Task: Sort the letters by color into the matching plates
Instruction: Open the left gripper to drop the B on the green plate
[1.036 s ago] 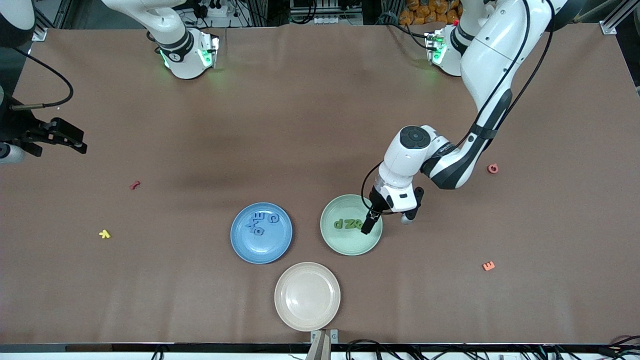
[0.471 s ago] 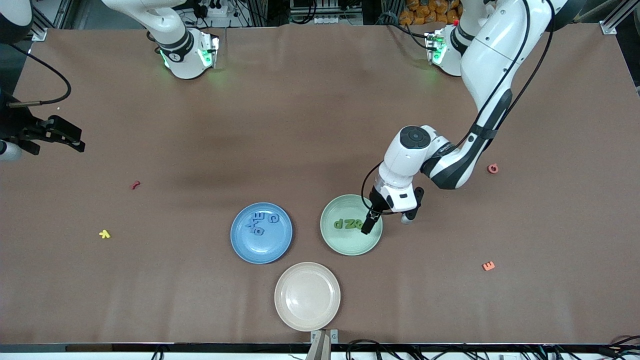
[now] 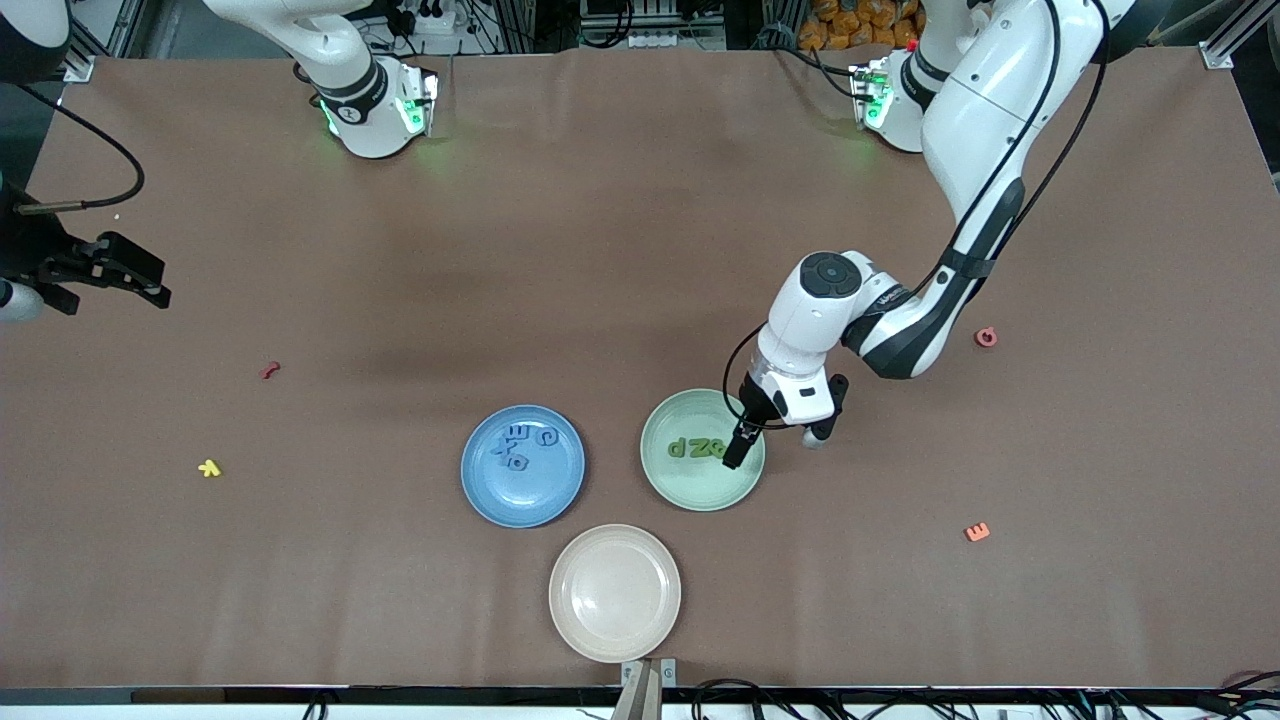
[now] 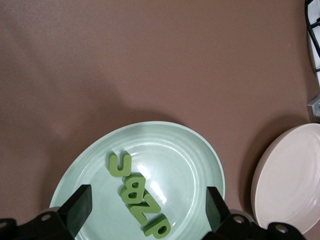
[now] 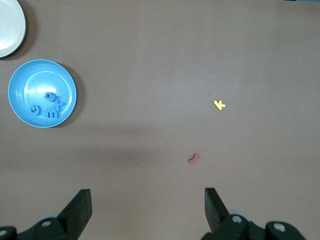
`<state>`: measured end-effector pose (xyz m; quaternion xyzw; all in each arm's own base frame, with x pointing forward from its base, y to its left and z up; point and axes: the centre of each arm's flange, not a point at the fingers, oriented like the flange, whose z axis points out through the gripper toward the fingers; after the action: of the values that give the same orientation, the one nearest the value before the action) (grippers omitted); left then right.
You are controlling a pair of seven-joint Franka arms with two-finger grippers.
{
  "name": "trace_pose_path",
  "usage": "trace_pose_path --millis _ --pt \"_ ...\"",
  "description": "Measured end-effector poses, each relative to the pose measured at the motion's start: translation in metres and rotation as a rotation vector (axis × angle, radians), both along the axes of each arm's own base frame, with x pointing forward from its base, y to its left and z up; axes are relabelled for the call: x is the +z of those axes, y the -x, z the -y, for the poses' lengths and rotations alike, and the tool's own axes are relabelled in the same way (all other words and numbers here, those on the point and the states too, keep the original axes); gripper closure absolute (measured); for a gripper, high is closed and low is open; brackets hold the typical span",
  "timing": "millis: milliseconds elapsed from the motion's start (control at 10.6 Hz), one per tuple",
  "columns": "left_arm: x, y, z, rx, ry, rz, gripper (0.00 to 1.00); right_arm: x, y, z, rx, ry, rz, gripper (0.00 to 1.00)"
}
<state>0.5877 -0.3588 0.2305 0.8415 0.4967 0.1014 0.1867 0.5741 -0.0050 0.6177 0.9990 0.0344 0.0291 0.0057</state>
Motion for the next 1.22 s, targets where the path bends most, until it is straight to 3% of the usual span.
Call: trace_pose_path --millis 471,754,1225 --pt "-0.001 -0.002 -0.003 -0.009 -0.009 0.004 0.00 0.001 0.000 0.000 -0.031 -0.002 0.003 0.00" --pt "-0.002 -0.004 -0.006 -0.161 -0.074 0.041 0.00 0.001 0.000 -0.001 -0.055 -0.003 0.004 0.00" --pt "-0.003 -0.013 -0.023 -0.280 -0.163 0.054 0.00 0.001 0.000 -0.001 -0.059 -0.004 0.003 0.00"
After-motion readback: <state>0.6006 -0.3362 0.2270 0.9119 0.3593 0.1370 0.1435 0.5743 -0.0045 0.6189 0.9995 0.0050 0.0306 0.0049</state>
